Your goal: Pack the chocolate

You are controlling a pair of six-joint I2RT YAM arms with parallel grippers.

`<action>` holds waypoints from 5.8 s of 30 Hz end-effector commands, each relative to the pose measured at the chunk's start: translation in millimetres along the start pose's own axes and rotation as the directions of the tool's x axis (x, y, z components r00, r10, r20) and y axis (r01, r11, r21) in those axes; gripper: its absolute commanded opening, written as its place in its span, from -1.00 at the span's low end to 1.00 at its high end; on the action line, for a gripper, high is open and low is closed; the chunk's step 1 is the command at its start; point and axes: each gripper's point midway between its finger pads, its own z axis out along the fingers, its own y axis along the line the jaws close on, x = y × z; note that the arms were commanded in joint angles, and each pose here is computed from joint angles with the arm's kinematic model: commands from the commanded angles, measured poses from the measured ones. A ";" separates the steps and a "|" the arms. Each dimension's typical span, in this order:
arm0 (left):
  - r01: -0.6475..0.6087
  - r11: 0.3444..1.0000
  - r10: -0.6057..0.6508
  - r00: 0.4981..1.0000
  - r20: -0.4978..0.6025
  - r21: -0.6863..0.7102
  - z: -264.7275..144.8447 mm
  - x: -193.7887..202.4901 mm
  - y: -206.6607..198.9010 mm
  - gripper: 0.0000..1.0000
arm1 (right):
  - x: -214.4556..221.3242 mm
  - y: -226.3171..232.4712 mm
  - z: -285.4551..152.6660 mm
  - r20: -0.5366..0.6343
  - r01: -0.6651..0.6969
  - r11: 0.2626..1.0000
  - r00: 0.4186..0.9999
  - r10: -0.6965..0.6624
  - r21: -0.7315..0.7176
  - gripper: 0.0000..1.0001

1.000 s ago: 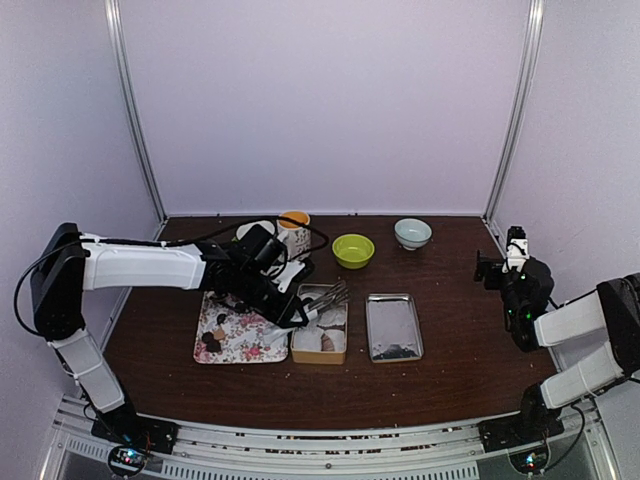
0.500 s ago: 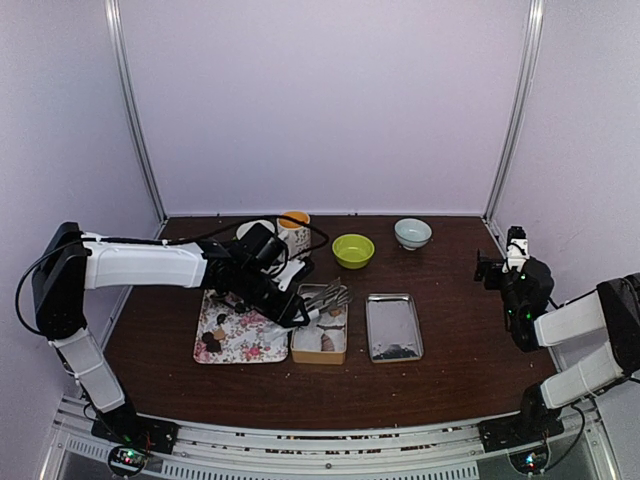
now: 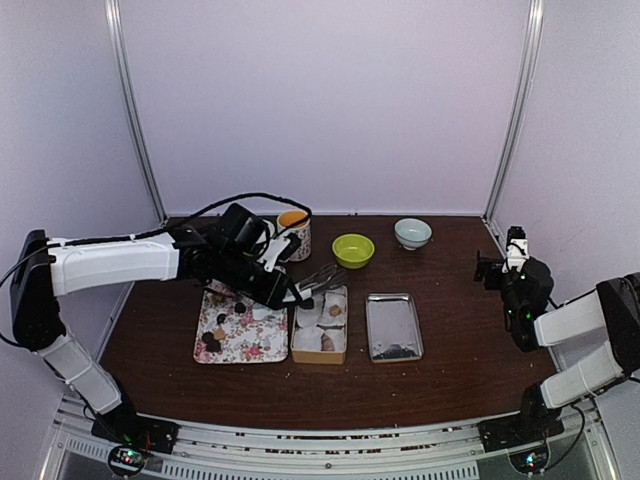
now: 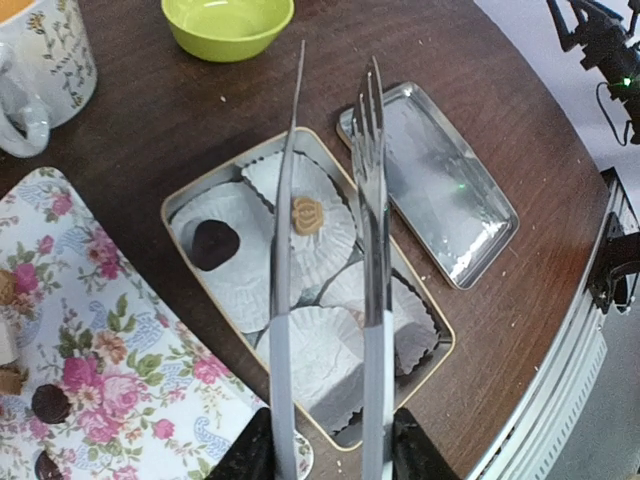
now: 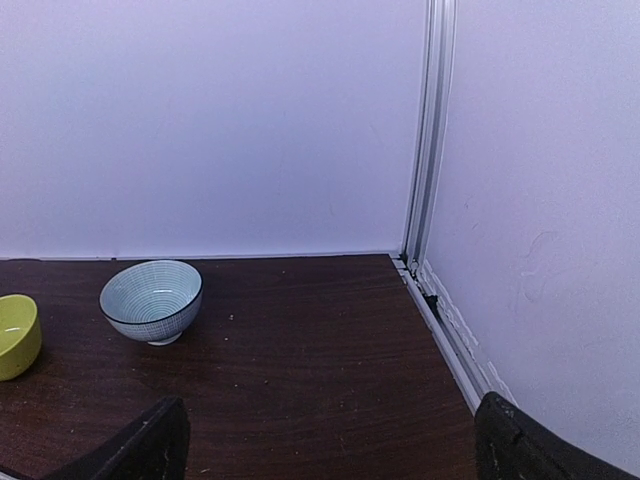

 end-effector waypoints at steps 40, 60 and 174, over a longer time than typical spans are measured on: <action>0.329 0.881 -0.321 0.944 0.079 -0.339 -52.2 82.6 121.8 -0.36 | -2.4 -5.2 1.1 0.010 -0.012 1.000 1.000 0.012 0.025 1.00; 0.328 0.853 -0.330 0.942 0.068 -0.405 -54.9 94.4 131.1 -0.32 | -2.6 -5.3 1.0 0.011 -0.012 1.000 1.000 0.012 0.025 1.00; 0.040 0.987 -0.060 0.990 0.128 0.158 -93.2 35.7 -34.8 -0.45 | -2.5 -5.3 1.0 0.011 -0.013 1.000 1.000 0.013 0.025 1.00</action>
